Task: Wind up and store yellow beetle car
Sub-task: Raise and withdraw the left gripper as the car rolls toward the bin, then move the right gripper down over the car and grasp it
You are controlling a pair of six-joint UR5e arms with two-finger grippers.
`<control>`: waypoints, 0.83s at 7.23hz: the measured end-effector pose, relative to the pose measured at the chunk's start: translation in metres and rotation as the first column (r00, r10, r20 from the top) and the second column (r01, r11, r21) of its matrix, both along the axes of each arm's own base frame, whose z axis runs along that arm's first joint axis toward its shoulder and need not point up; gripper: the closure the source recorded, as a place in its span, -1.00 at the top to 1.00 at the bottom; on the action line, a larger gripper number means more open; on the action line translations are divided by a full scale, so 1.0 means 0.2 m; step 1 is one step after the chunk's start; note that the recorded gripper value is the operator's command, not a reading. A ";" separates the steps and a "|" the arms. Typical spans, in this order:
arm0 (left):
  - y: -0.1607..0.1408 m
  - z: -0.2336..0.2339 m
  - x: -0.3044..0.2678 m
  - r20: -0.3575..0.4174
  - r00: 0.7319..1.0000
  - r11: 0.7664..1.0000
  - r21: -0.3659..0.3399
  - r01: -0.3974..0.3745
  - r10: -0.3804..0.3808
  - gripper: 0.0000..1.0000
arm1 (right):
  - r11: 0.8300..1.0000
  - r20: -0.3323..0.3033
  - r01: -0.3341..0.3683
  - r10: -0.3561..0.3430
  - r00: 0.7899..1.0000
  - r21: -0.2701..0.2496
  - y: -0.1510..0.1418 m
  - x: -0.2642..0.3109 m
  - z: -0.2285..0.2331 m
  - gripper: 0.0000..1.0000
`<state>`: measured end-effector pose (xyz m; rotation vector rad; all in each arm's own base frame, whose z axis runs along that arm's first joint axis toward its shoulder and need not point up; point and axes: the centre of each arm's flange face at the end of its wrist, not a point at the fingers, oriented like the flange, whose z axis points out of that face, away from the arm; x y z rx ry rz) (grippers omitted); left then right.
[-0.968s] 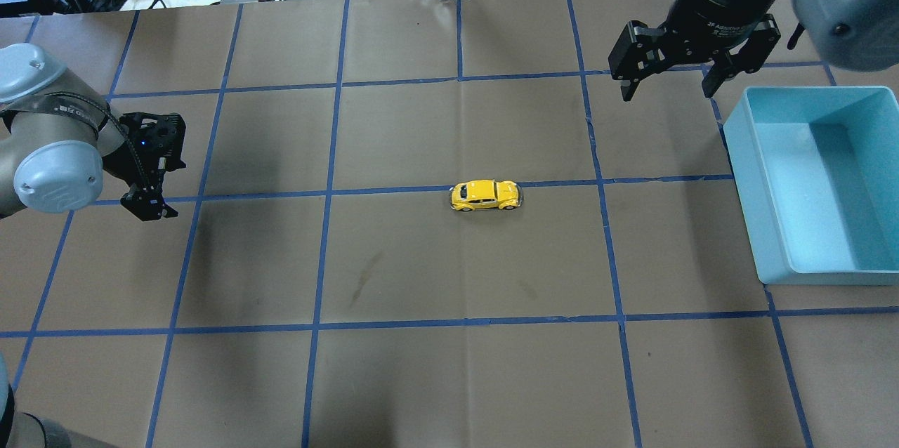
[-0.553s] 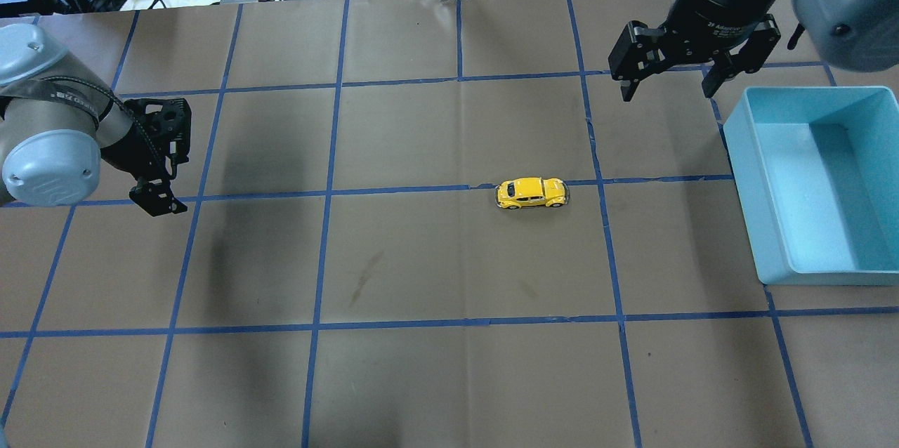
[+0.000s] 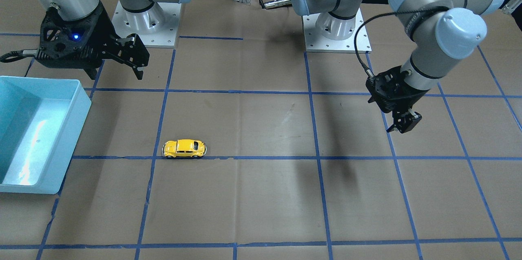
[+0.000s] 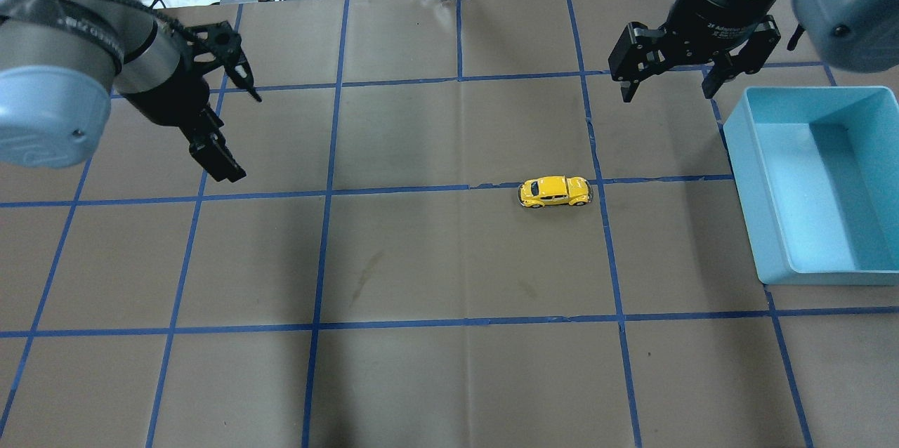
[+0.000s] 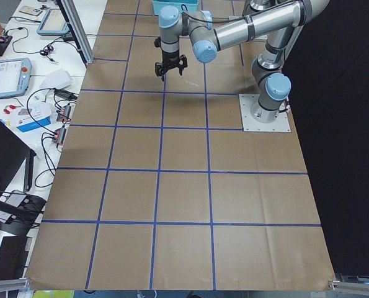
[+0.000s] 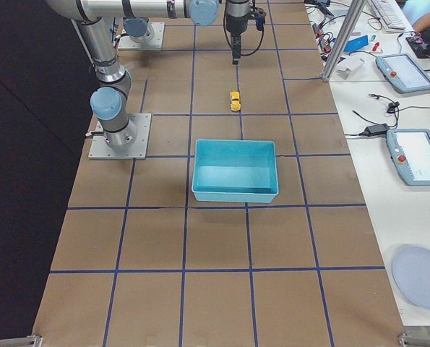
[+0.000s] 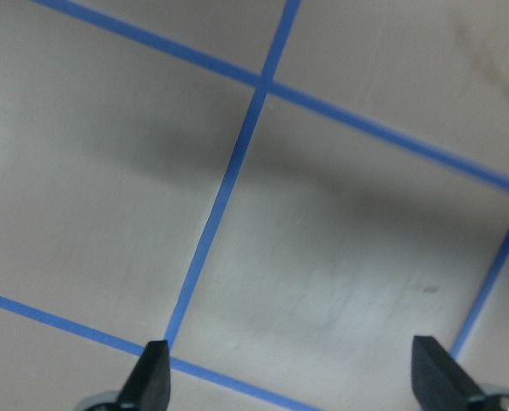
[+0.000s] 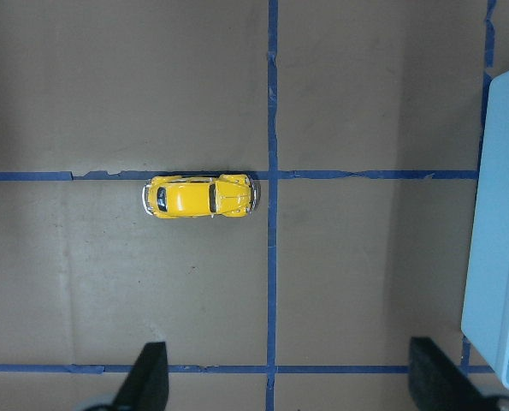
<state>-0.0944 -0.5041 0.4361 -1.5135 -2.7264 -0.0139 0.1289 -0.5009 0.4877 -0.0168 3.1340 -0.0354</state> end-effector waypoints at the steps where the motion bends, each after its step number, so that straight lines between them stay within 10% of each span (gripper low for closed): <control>1: 0.00 0.19 -0.10 0.003 0.998 0.998 0.011 -0.059 0.059 1.00 | 1.000 0.000 0.000 0.000 1.000 0.000 0.00 0.00 0.00 1.00; 3: -0.04 0.39 -0.13 0.074 0.961 0.964 -0.007 -0.266 0.266 1.00 | 0.999 -0.001 -0.035 0.035 0.999 0.007 0.00 0.00 -0.02 1.00; 4: -0.08 0.43 -0.14 0.095 0.906 0.911 -0.035 -0.412 0.413 1.00 | 0.994 -0.002 -0.113 0.113 0.994 0.012 0.00 0.01 -0.03 1.00; 6: -0.10 0.51 -0.18 0.057 0.713 0.715 -0.076 -0.695 0.699 1.00 | 0.935 0.004 -0.353 0.353 0.936 0.033 -0.03 0.01 -0.10 1.00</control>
